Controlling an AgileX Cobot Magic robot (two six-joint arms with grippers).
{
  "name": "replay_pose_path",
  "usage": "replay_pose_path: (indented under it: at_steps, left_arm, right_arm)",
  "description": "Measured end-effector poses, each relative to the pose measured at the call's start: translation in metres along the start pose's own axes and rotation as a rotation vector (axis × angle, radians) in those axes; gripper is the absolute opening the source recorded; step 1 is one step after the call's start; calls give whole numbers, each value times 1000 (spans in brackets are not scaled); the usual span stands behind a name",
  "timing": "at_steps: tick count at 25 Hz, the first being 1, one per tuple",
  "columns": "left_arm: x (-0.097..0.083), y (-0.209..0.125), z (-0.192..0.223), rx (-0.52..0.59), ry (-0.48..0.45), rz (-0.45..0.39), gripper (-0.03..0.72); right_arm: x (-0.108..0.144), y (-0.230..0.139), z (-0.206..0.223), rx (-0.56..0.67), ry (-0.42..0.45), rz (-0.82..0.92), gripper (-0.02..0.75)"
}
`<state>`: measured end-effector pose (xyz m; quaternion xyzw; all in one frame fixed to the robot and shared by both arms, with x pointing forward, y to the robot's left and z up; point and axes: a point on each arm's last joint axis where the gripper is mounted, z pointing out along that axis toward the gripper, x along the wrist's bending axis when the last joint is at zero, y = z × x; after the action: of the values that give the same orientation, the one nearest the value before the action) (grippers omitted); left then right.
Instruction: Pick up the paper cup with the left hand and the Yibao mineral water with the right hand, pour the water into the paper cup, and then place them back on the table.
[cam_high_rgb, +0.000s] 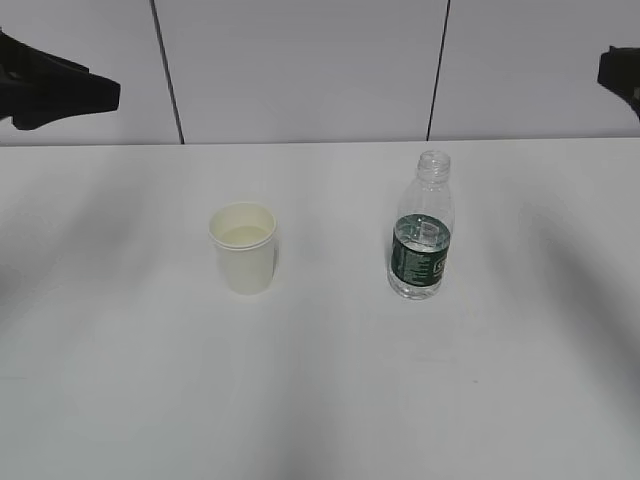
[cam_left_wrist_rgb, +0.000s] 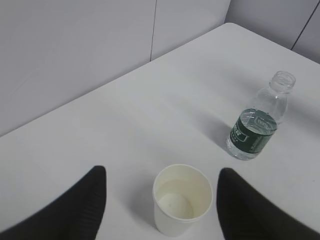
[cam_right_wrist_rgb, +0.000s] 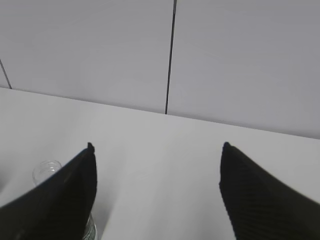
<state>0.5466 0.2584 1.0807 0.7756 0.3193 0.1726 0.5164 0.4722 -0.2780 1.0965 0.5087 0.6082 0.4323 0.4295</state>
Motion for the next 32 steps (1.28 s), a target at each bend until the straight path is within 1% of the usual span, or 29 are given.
replay_pose_path:
  at_steps: [4,12,16,23,32]
  left_arm:
    - [0,0,0,0,7,1,435]
    - [1,0,0,1,12,1,434]
    - [1,0,0,1,12,1,434]
    - [1,0,0,1,12,1,433]
    - [1,0,0,1,11,2,433]
  right_arm:
    - [-1,8,-13,-50,-4,-4,591]
    - [-3,31,-59,-216,-15,28,591]
    - [-3,35,-76,-269,-23,3,591]
    - [-1,10,-104,-304,-22,28,591]
    - [1,-33,-136,-354,-41,37,591]
